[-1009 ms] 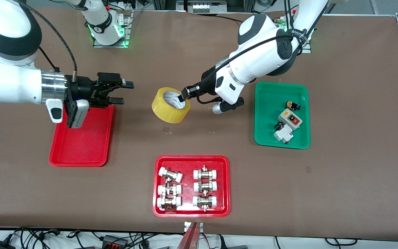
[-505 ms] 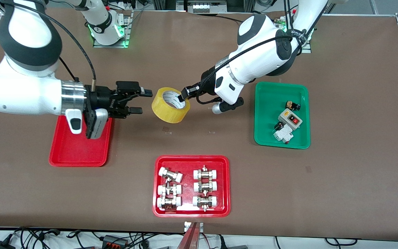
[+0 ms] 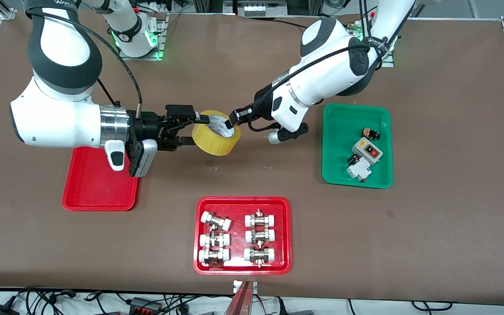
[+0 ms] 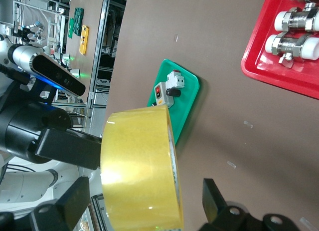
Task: Left arm passes tape to right arm into tray
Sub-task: 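Close the right gripper on the tape roll held by the left gripper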
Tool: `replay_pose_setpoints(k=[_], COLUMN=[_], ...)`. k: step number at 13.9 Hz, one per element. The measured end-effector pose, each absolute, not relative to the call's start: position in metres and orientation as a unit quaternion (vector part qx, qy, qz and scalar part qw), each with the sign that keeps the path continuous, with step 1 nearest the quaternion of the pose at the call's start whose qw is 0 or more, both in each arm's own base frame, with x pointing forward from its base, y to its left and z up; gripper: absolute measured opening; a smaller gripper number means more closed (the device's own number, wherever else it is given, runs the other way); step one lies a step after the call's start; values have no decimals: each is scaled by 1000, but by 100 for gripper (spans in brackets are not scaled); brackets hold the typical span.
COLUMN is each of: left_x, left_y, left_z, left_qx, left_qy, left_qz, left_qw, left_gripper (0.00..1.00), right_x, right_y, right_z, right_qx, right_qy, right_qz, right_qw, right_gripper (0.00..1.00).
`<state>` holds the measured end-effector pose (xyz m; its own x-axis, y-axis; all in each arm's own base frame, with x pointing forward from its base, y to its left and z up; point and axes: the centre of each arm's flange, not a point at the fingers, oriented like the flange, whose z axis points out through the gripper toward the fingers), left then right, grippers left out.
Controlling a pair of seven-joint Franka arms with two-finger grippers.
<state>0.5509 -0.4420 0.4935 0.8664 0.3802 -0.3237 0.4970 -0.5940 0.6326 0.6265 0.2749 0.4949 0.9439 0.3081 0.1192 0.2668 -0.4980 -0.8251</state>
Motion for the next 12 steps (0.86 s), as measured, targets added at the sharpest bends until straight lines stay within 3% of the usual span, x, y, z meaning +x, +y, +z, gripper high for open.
replay_pose_setpoints(k=[10, 12], left_x=[549, 549], left_y=[-445, -445], left_z=[494, 494], left_qx=[888, 888], left_qy=[252, 252], left_qz=[-82, -82], left_qw=[376, 376], left_gripper=[22, 22], right_x=[626, 626], right_y=[278, 278], right_z=[498, 498], right_qx=[-864, -864], right_qy=[-170, -171], right_qz=[17, 16], right_qw=[473, 473], right_gripper=[95, 76])
